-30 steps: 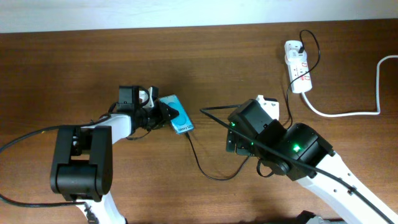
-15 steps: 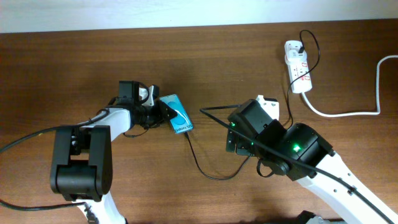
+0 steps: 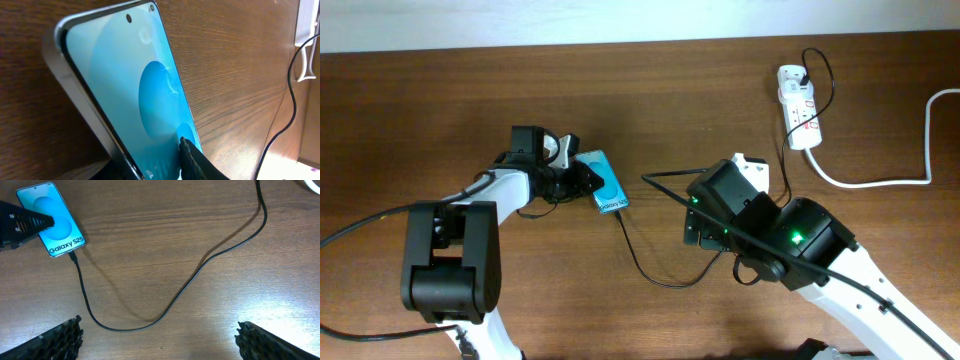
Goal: Plug charger to phone and switch on socket
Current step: 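Lower the phone flat onto the table with the left gripper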
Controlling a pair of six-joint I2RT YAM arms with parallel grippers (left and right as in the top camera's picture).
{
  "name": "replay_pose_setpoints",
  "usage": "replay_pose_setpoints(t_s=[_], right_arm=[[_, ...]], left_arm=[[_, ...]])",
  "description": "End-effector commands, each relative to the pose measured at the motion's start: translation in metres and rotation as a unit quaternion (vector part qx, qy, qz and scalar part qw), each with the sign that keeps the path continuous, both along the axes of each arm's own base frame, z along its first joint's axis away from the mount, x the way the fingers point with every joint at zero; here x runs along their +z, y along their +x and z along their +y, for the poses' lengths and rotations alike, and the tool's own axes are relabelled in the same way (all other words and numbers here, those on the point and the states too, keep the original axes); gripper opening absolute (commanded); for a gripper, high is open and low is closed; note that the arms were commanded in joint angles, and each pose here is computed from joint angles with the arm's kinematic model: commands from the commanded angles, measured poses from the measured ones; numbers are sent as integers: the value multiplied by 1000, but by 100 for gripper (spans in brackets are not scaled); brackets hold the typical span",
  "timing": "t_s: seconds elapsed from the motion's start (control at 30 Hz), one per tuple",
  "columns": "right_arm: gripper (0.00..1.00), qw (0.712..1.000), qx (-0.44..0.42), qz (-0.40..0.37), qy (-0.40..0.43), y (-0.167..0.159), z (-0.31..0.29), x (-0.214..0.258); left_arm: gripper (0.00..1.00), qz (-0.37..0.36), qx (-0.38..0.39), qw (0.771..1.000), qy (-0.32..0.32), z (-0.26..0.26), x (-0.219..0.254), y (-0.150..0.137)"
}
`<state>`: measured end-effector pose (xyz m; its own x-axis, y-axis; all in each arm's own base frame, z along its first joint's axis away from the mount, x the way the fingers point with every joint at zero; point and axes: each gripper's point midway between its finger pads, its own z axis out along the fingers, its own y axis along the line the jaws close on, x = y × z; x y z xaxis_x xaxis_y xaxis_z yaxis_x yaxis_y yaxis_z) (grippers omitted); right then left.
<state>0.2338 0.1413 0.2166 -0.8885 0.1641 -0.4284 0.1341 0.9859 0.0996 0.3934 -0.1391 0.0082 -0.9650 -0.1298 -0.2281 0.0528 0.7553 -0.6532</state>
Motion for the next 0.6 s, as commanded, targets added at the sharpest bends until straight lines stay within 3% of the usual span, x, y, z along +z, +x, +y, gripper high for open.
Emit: replay_pose_setpoints(t_s=[0.0,0.57], right_arm=[[98,1000,-10,0,-7,1,-4,-3],[98,1000,-10,-2,-6,2,-3,-3]], left_arm=[[29,-12,-6,1000,9,3,-1,5],[30,-116,-93,988,54,6,1,16]])
